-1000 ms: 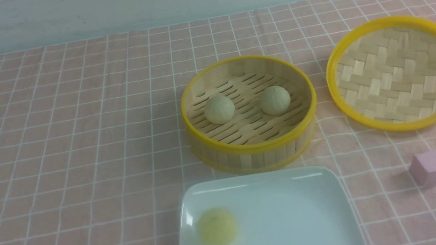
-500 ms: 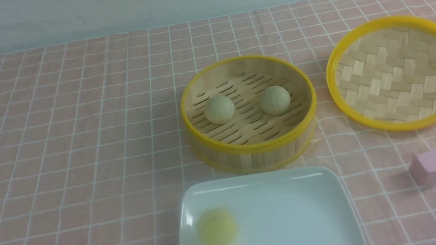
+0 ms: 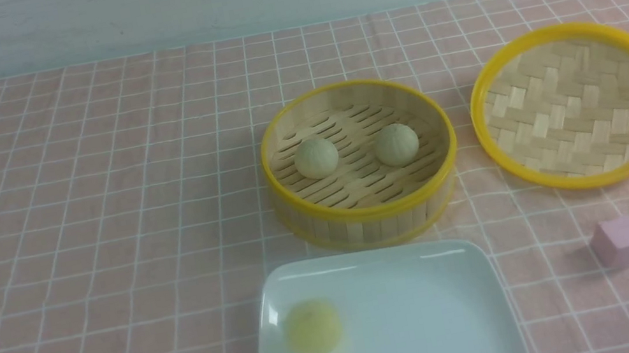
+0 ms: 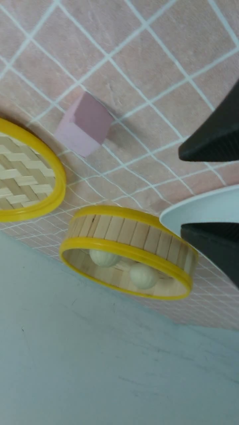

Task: Put the steamed buns into the plate on the pink tablecloth.
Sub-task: 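Reach toward a bun in the bamboo steamer with the right gripper, then move the steamed bun from the bamboo steamer onto the white plate with the right gripper, then reach into the bamboo steamer and grasp a bun with the left gripper, then carry the bun from the bamboo steamer to the plate with the left gripper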

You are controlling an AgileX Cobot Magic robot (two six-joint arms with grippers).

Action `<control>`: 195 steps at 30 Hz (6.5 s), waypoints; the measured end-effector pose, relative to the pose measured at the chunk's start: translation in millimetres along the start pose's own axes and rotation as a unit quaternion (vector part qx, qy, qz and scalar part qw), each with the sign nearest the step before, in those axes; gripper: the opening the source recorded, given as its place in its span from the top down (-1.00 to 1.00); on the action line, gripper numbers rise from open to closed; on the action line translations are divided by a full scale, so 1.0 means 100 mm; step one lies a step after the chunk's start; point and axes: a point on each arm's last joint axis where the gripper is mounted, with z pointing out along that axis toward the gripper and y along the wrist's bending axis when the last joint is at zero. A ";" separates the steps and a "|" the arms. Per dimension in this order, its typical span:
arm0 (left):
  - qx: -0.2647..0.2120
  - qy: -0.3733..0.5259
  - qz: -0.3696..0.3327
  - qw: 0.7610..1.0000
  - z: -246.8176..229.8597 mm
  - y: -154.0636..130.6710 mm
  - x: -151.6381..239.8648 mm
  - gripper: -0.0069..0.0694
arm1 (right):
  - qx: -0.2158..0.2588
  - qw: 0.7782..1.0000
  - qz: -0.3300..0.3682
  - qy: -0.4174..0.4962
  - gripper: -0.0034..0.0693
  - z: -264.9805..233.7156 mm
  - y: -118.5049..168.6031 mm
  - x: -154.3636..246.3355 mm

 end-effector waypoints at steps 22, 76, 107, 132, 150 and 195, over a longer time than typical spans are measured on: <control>-0.114 0.163 0.279 0.940 -0.17 -0.84 -0.07 0.82 | 0.073 0.926 -0.366 0.057 0.91 -0.24 1.23 -0.67; -0.240 0.343 0.354 0.836 0.52 -0.89 -0.17 0.19 | 0.032 0.775 -0.530 0.342 0.88 3.21 2.07 -0.27; -0.226 0.308 0.367 0.848 0.57 -0.93 -0.21 0.19 | 0.055 0.766 -0.473 0.432 -0.30 2.25 1.20 0.56; -0.163 0.441 0.330 0.819 1.38 -1.27 0.11 0.82 | 0.078 0.771 -0.522 0.357 0.94 0.12 1.44 -0.58; -0.208 0.374 0.521 0.739 3.12 -2.05 1.08 0.26 | 0.066 0.788 -0.531 0.304 0.90 0.02 1.16 -0.47; -0.165 0.504 0.510 0.677 2.13 -2.06 1.12 0.75 | 0.071 0.798 -0.512 0.309 0.77 0.02 1.15 -0.46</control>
